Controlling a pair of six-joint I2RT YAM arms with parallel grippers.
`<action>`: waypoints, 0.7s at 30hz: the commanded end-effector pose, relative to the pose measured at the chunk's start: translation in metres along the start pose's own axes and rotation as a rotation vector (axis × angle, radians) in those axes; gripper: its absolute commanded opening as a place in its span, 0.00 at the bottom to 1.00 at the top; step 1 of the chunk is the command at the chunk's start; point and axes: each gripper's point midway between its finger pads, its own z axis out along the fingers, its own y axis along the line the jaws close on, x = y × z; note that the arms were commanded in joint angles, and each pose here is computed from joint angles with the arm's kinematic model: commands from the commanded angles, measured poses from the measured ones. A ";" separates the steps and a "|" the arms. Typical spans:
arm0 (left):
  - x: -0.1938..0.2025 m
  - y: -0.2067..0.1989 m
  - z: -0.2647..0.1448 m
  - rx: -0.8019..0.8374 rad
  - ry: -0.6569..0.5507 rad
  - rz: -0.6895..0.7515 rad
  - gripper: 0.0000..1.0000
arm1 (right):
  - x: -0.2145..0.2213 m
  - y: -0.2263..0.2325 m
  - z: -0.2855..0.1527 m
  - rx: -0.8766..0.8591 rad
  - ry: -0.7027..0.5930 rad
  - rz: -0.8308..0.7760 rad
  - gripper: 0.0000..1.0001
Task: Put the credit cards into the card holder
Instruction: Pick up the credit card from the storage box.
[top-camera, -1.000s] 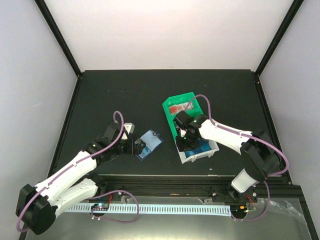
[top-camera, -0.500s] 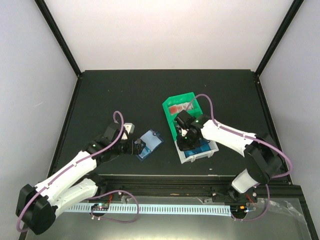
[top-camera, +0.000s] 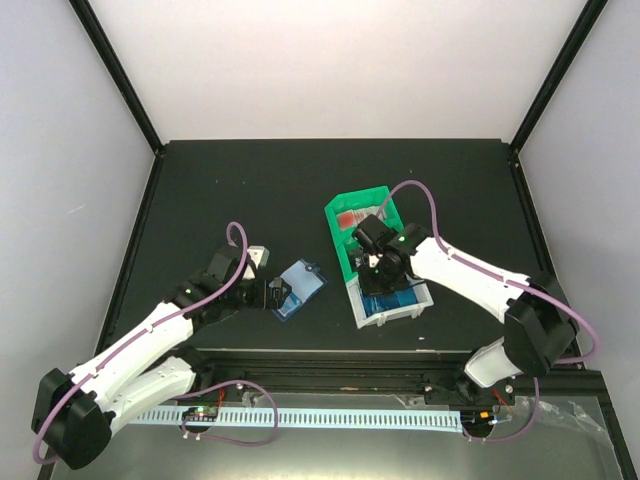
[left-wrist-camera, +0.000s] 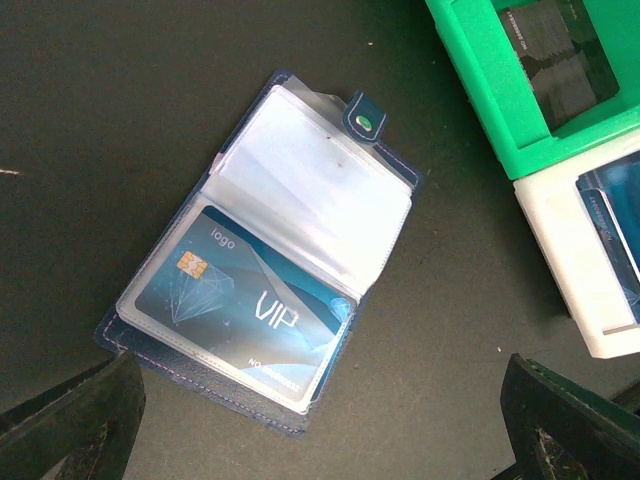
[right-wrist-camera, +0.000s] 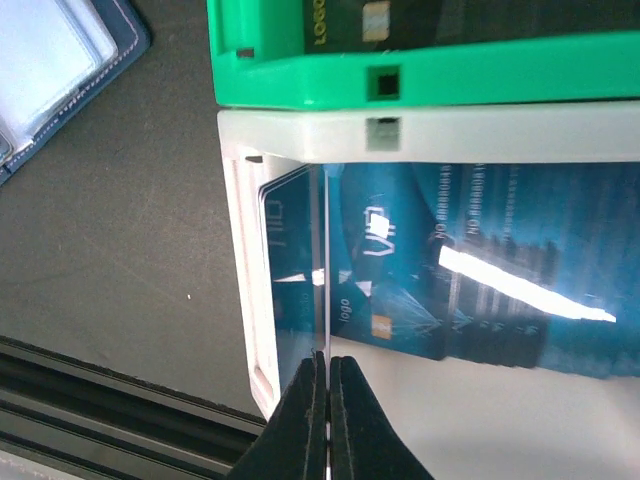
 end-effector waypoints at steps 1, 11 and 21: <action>-0.012 -0.009 -0.007 0.037 -0.045 0.019 0.99 | -0.007 -0.015 -0.037 0.105 -0.074 -0.032 0.01; -0.047 -0.078 -0.051 0.337 -0.112 0.046 0.99 | -0.028 0.082 -0.125 -0.389 -0.254 -0.257 0.01; -0.075 -0.162 -0.144 0.855 -0.206 0.055 0.92 | -0.007 0.166 -0.208 -1.019 -0.363 -0.489 0.01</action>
